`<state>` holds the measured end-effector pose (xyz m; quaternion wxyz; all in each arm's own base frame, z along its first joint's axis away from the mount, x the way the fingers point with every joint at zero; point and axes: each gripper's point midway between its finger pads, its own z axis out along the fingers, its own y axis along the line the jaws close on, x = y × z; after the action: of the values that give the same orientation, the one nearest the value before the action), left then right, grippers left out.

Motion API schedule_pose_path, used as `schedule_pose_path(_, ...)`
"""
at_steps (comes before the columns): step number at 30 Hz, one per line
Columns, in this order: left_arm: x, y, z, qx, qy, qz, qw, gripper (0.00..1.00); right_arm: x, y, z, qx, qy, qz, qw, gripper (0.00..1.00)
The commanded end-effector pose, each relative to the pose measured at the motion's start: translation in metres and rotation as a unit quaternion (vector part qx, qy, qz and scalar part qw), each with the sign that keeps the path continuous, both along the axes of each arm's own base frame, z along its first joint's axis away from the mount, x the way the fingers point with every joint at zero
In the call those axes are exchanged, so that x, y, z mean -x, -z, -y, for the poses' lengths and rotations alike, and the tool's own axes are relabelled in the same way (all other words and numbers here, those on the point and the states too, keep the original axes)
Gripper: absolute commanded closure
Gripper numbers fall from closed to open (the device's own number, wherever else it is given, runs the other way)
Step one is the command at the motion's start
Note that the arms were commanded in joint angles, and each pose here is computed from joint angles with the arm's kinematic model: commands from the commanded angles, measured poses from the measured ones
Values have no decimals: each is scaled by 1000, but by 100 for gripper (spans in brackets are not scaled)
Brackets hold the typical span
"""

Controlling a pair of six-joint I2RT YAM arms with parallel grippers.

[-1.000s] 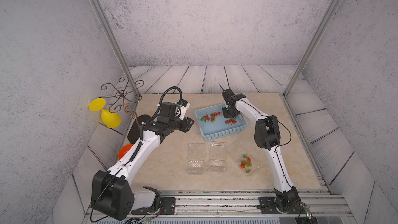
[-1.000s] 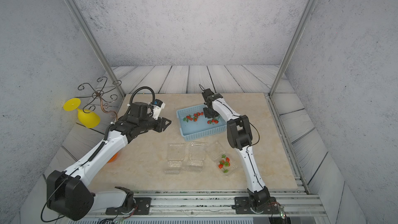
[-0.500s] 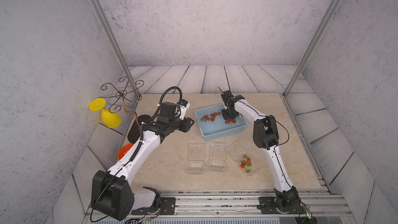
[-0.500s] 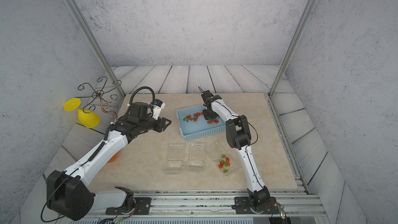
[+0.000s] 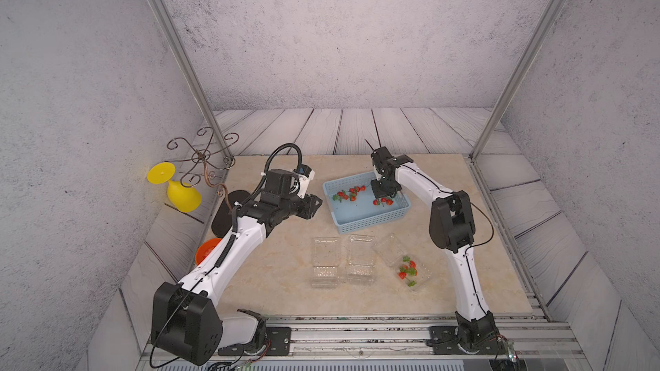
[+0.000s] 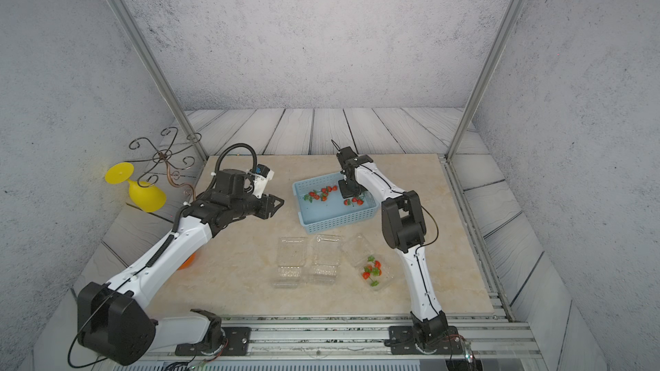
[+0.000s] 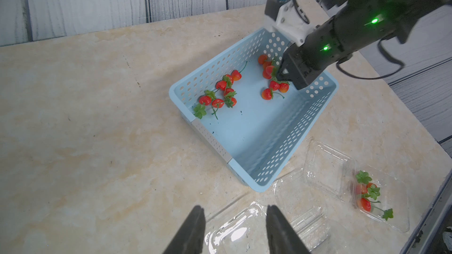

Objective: Pack strawberries into containers
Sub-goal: Pick up the strawberry from the basket, then place the strawberry in the packing box.

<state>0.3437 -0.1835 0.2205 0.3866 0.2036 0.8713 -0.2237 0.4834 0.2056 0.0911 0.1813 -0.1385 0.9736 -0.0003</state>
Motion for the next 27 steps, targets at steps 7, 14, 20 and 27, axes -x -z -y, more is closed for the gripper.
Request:
schedule_pose_path(7, 3, -16, 1, 2, 7, 22, 1000, 55, 98, -86, 22, -75, 12, 36, 996, 100)
schedule_pose_path(14, 3, -18, 3, 10, 10, 21, 1000, 55, 227, -53, 65, -47, 31, -54, 997, 100)
schedule_pose_path(20, 4, -20, 1, 9, 7, 25, 1000, 55, 307, -4, 81, -64, 69, -131, 987, 100)
schedule_pose_path(27, 7, -25, 0, 10, 6, 31, 999, 55, 317, 26, 84, -40, 120, -152, 980, 97)
